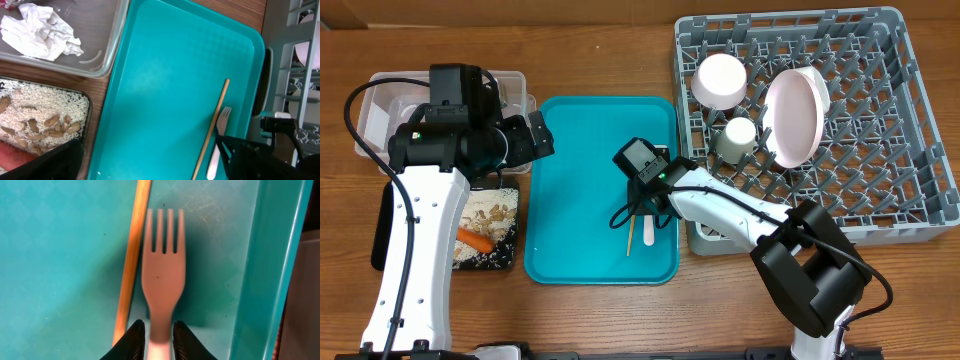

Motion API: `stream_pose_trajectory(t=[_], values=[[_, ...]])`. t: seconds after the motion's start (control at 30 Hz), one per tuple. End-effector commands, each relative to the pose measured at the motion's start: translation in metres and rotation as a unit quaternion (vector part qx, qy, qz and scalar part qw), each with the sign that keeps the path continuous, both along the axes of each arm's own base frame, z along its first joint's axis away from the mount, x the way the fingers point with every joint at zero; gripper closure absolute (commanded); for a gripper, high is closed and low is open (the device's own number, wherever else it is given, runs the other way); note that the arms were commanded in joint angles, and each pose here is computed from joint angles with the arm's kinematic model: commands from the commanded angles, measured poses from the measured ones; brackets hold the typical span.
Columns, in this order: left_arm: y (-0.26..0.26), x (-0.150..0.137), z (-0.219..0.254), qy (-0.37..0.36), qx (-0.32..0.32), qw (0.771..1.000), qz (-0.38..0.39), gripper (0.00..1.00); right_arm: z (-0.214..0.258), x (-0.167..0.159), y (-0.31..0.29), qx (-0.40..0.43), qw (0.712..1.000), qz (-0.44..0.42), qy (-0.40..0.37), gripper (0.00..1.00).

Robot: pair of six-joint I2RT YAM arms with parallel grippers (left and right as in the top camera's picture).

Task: Sort waste into correct bins and load items into the dishwasher
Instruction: 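Lower the right gripper and grasp the white fork by its handle, then lift the white fork and carry it into the dish rack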

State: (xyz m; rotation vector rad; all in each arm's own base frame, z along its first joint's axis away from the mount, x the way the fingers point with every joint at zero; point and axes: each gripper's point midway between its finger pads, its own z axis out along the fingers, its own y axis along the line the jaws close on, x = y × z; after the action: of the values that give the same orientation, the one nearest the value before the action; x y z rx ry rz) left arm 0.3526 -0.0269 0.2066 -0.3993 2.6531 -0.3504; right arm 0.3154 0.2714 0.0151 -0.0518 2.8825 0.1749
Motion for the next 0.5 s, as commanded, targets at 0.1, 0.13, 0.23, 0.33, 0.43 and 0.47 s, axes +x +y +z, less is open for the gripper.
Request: stream_pose_trajectory(t=[0.1, 0.13, 0.23, 0.33, 0.43, 0.47], values=[[-0.001, 0.002, 0.016, -0.023, 0.0, 1.0, -0.005, 0.0, -0.007, 0.0, 0.012, 0.021, 0.999, -0.028, 0.021, 0.77], [-0.001, 0.002, 0.016, -0.023, 0.0, 1.0, -0.005, 0.0, -0.009, -0.001, 0.012, 0.021, 0.999, -0.032, 0.024, 0.77], [-0.001, 0.002, 0.016, -0.023, 0.0, 1.0, -0.005, 0.0, -0.011, -0.001, 0.013, 0.027, 0.999, -0.032, 0.03, 0.77], [-0.001, 0.002, 0.016, -0.023, 0.0, 1.0, -0.005, 0.0, -0.011, 0.0, 0.013, 0.029, 0.999, -0.033, 0.031, 0.76], [-0.001, 0.002, 0.016, -0.023, 0.0, 1.0, -0.005, 0.0, -0.011, 0.0, 0.013, 0.03, 0.999, -0.033, 0.03, 0.63], [-0.001, 0.002, 0.016, -0.023, 0.0, 1.0, -0.005, 0.0, -0.011, 0.0, 0.013, 0.03, 0.999, -0.033, 0.03, 0.58]])
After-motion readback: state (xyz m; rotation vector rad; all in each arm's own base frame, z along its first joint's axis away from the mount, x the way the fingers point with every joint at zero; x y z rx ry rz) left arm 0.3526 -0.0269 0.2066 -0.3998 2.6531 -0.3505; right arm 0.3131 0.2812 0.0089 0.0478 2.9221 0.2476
